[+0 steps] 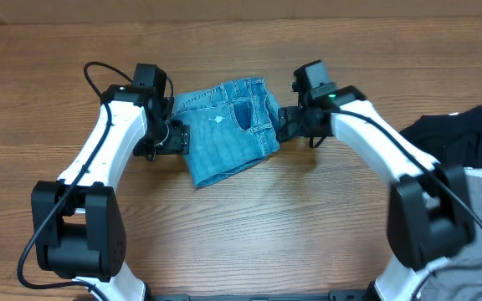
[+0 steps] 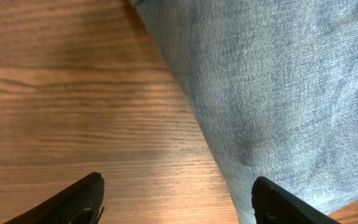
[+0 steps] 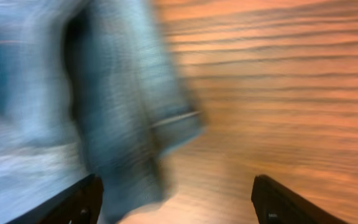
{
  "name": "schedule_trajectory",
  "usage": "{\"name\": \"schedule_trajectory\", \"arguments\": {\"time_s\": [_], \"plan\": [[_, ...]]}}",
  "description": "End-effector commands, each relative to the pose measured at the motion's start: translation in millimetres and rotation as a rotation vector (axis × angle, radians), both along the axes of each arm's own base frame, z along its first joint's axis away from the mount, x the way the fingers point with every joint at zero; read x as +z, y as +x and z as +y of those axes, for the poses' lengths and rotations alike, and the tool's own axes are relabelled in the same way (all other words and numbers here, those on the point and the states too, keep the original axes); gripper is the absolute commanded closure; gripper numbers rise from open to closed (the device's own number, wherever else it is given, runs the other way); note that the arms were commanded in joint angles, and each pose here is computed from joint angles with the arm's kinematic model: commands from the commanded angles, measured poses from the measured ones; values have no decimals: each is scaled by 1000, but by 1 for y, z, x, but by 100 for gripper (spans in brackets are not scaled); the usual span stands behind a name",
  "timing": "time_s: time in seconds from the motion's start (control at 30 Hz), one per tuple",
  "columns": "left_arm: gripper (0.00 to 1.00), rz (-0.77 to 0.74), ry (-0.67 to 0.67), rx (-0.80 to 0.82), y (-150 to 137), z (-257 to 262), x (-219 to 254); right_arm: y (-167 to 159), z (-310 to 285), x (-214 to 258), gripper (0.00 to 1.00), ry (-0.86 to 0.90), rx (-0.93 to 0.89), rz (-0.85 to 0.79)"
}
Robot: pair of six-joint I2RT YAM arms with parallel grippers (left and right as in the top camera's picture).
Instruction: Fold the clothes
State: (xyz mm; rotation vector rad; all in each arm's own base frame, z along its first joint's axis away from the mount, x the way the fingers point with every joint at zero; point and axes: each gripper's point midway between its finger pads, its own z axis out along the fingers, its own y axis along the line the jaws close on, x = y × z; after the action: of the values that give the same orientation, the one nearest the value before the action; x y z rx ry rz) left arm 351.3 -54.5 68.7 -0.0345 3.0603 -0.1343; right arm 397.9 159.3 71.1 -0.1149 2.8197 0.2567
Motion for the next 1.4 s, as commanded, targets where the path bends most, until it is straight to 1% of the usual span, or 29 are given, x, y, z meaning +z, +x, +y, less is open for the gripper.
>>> {"name": "schedule_trajectory", "arguments": {"time_s": [0.0, 0.03, 0.07, 0.1, 0.13, 0.17, 0.23, 0.27, 0.3, 0.37, 0.4, 0.43, 0.47, 0.53, 0.57, 0.6, 0.63, 0.67, 0.7, 0.77, 0.83, 0.87, 0.9, 0.97, 1.03, 1.1, 1.17, 1.27, 1.37], "plan": [[20, -74, 94, -68, 13, 15, 5, -50, 82, 70, 25, 442, 205, 96], [21, -91, 96, -80, 17, 15, 5, -55, 87, 69, 30, 457, 203, 121], [30, -119, 91, -96, 24, 13, 6, -63, 98, 61, 50, 457, 177, 158], [37, -130, 81, -105, 26, 11, 7, -63, 102, 58, 61, 452, 177, 152], [45, -139, 74, -108, 29, 9, 7, -60, 108, 50, 82, 440, 164, 139], [55, -143, 74, -108, 29, 9, 8, -56, 112, 41, 88, 425, 126, 124], [73, -144, 80, -120, 29, 10, 8, -49, 121, 16, 92, 414, 40, 110], [80, -145, 83, -138, 29, 10, 8, -47, 129, 5, 93, 433, 29, 101], [82, -148, 87, -160, 30, 10, 8, -45, 135, -7, 93, 448, 25, 90], [83, -171, 92, -195, 35, 10, 9, -41, 146, -42, 93, 466, 25, 79], [82, -190, 97, -219, 39, 9, 10, -44, 145, -58, 94, 452, 10, 109], [81, -207, 102, -238, 43, 9, 11, -50, 142, -77, 96, 427, -18, 161], [79, -223, 107, -261, 47, 9, 11, -59, 136, -91, 96, 398, -45, 214], [78, -246, 121, -295, 54, 9, 9, -70, 121, -106, 96, 349, -112, 294], [76, -256, 125, -311, 58, 9, 8, -72, 117, -106, 96, 340, -130, 312], [72, -268, 129, -330, 62, 8, 6, -76, 109, -103, 96, 317, -148, 335], [68, -276, 133, -344, 67, 8, 2, -79, 102, -99, 96, 292, -165, 350], [59, -284, 133, -343, 72, 8, -3, -86, 85, -93, 96, 232, -199, 376], [57, -285, 133, -342, 74, 8, -7, -89, 78, -88, 96, 208, -206, 383], [55, -285, 127, -340, 79, 7, -15, -91, 64, -74, 96, 156, -173, 364], [55, -265, 91, -349, 78, 1, -28, -92, 42, -64, 96, 70, -186, 342], [55, -246, 53, -357, 75, -5, -36, -91, 29, -58, 96, 20, -186, 322], [55, -204, -20, -371, 67, -17, -49, -89, 25, -51, 96, 17, -145, 301], [55, -142, -160, -385, 53, -38, -63, -85, 26, -43, 96, 37, -84, 272], [55, -107, -254, -390, 43, -52, -66, -87, 33, -41, 96, 74, -43, 283], [56, -92, -322, -395, 36, -60, -57, -95, 47, -36, 96, 153, 27, 315], [55, -90, -396, -442, 28, -69, -41, -104, 65, -28, 96, 257, 89, 357], [55, -103, -410, -465, 23, -69, -12, -115, 81, -14, 96, 371, 126, 406], [52, -157, -399, -492, 21, -68, 16, -121, 88, 1, 96, 433, 146, 422]]}}
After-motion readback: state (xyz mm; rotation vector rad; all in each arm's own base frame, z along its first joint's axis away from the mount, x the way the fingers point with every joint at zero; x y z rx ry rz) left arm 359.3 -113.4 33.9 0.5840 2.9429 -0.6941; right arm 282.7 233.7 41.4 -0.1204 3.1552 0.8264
